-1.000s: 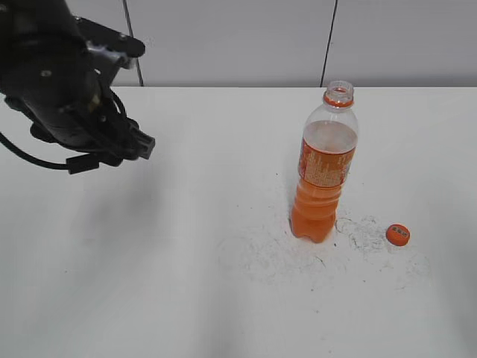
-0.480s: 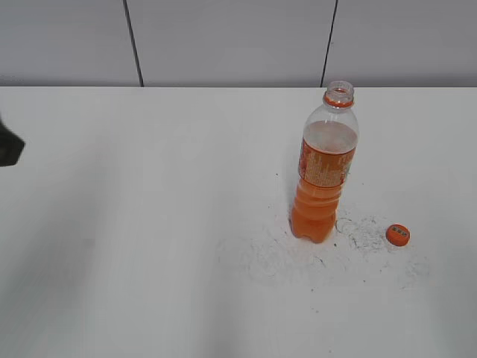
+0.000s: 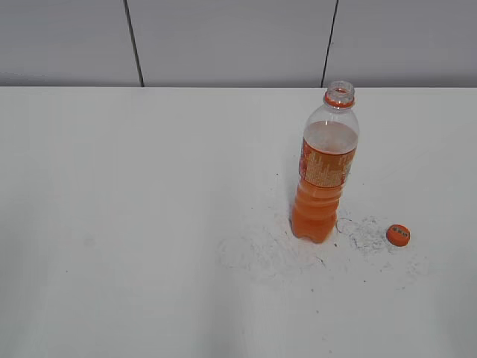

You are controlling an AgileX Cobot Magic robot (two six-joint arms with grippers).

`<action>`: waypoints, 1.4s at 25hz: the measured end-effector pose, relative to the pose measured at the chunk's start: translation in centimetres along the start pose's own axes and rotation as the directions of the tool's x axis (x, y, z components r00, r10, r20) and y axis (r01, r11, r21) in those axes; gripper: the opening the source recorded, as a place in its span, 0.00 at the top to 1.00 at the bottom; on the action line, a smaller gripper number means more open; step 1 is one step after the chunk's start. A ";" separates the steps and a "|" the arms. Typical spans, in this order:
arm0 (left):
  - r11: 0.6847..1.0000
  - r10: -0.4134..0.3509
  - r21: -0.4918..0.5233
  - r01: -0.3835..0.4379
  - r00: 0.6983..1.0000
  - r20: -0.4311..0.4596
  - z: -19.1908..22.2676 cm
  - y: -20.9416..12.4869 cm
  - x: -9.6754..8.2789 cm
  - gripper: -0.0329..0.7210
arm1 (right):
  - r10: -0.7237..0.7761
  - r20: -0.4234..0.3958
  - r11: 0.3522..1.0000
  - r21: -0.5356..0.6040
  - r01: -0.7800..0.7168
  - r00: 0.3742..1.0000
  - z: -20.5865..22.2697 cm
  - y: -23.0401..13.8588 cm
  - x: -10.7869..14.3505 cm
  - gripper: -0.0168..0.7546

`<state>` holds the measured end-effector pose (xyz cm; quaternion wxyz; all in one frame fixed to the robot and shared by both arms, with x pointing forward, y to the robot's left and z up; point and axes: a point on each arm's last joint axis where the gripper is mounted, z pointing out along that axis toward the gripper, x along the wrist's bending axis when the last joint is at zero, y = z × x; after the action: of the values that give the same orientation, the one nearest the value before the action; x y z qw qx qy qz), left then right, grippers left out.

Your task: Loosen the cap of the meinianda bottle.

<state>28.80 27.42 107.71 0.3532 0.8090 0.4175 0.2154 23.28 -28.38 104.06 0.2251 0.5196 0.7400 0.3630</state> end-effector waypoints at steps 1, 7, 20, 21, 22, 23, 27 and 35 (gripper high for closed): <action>1.000 0.000 -0.015 0.000 1.000 0.008 -0.4 -0.7 0.0 0.36 | -0.002 0.001 1.000 -0.013 0.002 1.000 -0.1 -0.2 0.0 0.33; 0.994 -0.009 -0.113 0.013 0.999 0.034 -1.6 -3.4 0.1 0.36 | -0.025 0.040 0.997 -0.067 0.027 0.999 -0.8 -0.8 -0.1 0.33; 0.991 -0.011 -0.129 0.016 0.999 0.039 -1.8 -3.6 0.0 0.36 | -0.040 0.116 0.992 -0.116 0.053 0.993 0.3 -0.6 -0.9 0.33; 0.991 -0.011 -0.129 0.016 0.999 0.039 -1.8 -3.6 0.0 0.36 | -0.040 0.117 0.991 -0.118 0.054 0.992 0.3 -0.6 -0.9 0.33; 0.991 -0.012 -0.129 0.017 0.999 0.041 -1.8 -3.6 0.0 0.36 | -0.040 0.117 0.991 -0.120 0.054 0.992 0.3 -0.6 -0.9 0.33; 0.991 -0.012 -0.129 0.017 0.999 0.041 -1.8 -3.6 0.0 0.36 | -0.040 0.118 0.991 -0.122 0.054 0.992 0.3 -0.5 -0.9 0.33; 0.991 -0.012 -0.130 0.017 0.999 0.041 -1.8 -3.6 0.0 0.36 | -0.040 0.118 0.991 -0.125 0.055 0.992 0.3 -0.5 -0.9 0.33; 0.989 -0.076 -0.128 0.071 0.997 -0.032 -1.8 -3.6 0.2 0.36 | -0.040 0.118 0.991 -0.126 0.055 0.992 0.3 -0.5 -0.9 0.33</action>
<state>25.84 29.76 106.17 0.4036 0.7650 0.4390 0.2431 23.53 -29.26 103.42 0.3090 0.5065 0.7129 0.3739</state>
